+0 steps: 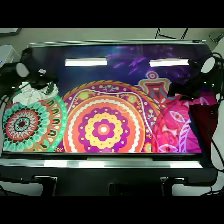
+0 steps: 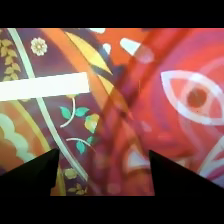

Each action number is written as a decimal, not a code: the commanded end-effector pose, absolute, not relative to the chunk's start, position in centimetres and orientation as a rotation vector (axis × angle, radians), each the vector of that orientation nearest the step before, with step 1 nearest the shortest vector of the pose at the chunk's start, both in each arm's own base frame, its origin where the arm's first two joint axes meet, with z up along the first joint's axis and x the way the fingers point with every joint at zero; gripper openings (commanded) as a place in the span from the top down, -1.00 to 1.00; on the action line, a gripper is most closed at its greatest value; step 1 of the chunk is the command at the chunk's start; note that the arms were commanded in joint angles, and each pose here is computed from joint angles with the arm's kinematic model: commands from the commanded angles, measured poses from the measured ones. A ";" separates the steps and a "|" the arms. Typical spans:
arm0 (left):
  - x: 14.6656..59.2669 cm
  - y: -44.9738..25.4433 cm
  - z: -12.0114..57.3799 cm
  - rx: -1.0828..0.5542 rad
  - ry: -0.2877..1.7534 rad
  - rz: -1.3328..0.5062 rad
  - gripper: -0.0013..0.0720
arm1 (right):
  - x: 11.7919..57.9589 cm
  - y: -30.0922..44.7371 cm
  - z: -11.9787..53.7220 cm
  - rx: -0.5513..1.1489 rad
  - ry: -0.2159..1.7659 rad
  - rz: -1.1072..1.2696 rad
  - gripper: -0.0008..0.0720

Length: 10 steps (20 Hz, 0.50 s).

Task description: Fold the clothes and pants, and hang the long-sleeved shirts on hangers.

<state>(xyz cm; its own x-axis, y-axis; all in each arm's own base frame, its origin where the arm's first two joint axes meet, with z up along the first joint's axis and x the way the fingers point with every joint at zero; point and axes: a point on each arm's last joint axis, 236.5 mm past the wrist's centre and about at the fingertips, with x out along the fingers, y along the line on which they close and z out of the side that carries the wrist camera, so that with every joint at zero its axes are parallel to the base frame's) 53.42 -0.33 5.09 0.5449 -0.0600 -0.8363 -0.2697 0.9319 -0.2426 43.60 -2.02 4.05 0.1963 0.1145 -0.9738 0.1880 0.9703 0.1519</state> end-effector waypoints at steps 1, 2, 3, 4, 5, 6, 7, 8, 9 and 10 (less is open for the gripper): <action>52.4 10.0 2.8 -0.819 0.994 0.365 -0.98 | 44.1 -2.5 4.0 0.244 1.356 -0.069 -0.76; 50.8 12.7 1.4 -0.912 1.023 0.414 -0.98 | 44.3 -2.6 4.1 0.243 1.348 -0.069 -0.75; 49.7 14.5 0.3 -0.981 1.031 0.448 -0.98 | 44.4 -2.6 4.1 0.244 1.343 -0.069 -0.75; 48.9 15.9 -1.0 -1.027 1.026 0.480 -0.98 | 44.4 -2.4 4.1 0.249 1.344 -0.066 -0.75; 48.5 16.7 -2.1 -1.047 1.014 0.505 -0.98 | 44.4 -2.3 4.1 0.254 1.344 -0.060 -0.75; 48.5 17.1 -3.2 -1.058 0.987 0.523 -0.98 | 44.4 -2.2 4.2 0.257 1.343 -0.058 -0.76; 49.0 17.3 -4.2 -1.081 0.948 0.530 -0.98 | 44.4 -2.1 4.2 0.259 1.342 -0.056 -0.75; 50.0 17.0 -5.2 -1.125 0.904 0.523 -0.98 | 44.5 -2.1 4.2 0.261 1.340 -0.054 -0.75; 51.2 16.4 -5.8 -1.157 0.861 0.490 -0.98 | 44.5 -2.1 4.2 0.262 1.338 -0.053 -0.75; 52.6 15.4 -6.2 -1.163 0.829 0.440 -0.98 | 44.6 -2.0 4.2 0.263 1.336 -0.052 -0.75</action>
<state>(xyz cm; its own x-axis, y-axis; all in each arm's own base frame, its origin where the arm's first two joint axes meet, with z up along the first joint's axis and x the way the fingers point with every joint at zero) 50.22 15.06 -4.77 0.5259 -0.1117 -0.8432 -0.7328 0.4437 -0.5158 44.43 -2.22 4.19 0.2311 0.1062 -0.9671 0.1885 0.9703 0.1516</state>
